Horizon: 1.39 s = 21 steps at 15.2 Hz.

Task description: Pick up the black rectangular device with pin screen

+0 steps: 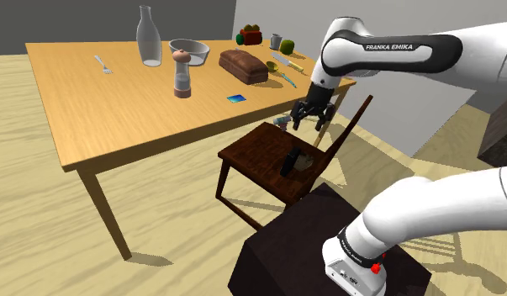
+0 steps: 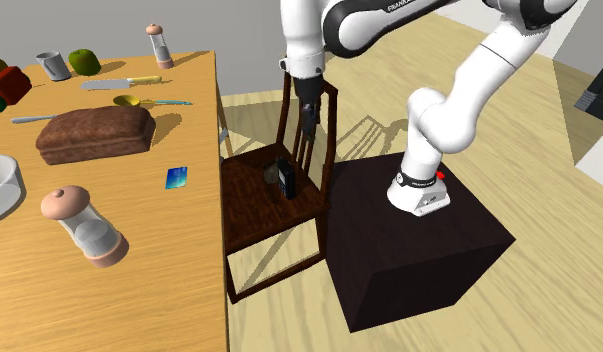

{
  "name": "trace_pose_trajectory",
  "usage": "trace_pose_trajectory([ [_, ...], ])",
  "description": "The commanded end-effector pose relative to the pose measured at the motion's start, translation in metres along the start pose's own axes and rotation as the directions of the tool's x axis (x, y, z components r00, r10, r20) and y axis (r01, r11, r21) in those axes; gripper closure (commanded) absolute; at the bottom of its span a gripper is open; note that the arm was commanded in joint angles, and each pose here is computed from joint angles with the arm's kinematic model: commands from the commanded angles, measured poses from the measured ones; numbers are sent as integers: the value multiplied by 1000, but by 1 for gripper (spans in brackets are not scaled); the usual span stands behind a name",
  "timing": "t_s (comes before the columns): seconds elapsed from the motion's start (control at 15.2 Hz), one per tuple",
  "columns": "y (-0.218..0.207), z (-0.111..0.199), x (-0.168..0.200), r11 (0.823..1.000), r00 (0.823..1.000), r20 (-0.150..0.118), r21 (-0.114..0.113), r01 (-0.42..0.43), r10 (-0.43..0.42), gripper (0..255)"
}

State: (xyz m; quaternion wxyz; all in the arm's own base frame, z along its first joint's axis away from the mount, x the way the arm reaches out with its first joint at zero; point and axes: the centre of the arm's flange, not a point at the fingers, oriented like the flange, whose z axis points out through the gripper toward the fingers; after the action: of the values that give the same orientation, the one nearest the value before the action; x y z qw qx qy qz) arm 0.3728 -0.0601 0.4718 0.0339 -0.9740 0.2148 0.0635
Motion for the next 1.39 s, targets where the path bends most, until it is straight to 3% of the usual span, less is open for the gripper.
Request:
trace_pose_trajectory([
  [0.0,8,16,18,999,999,3,9,-48,48,0],
  [0.26,31,51,55,990,990,14,26,-141,141,0],
  [0.59,62,95,97,966,967,30,46,-256,254,0],
  [0.92,97,140,134,928,930,48,64,-367,364,0],
  [1.25,135,186,167,878,881,68,79,-473,469,0],
  [1.32,136,187,168,876,879,68,80,-475,471,0],
])
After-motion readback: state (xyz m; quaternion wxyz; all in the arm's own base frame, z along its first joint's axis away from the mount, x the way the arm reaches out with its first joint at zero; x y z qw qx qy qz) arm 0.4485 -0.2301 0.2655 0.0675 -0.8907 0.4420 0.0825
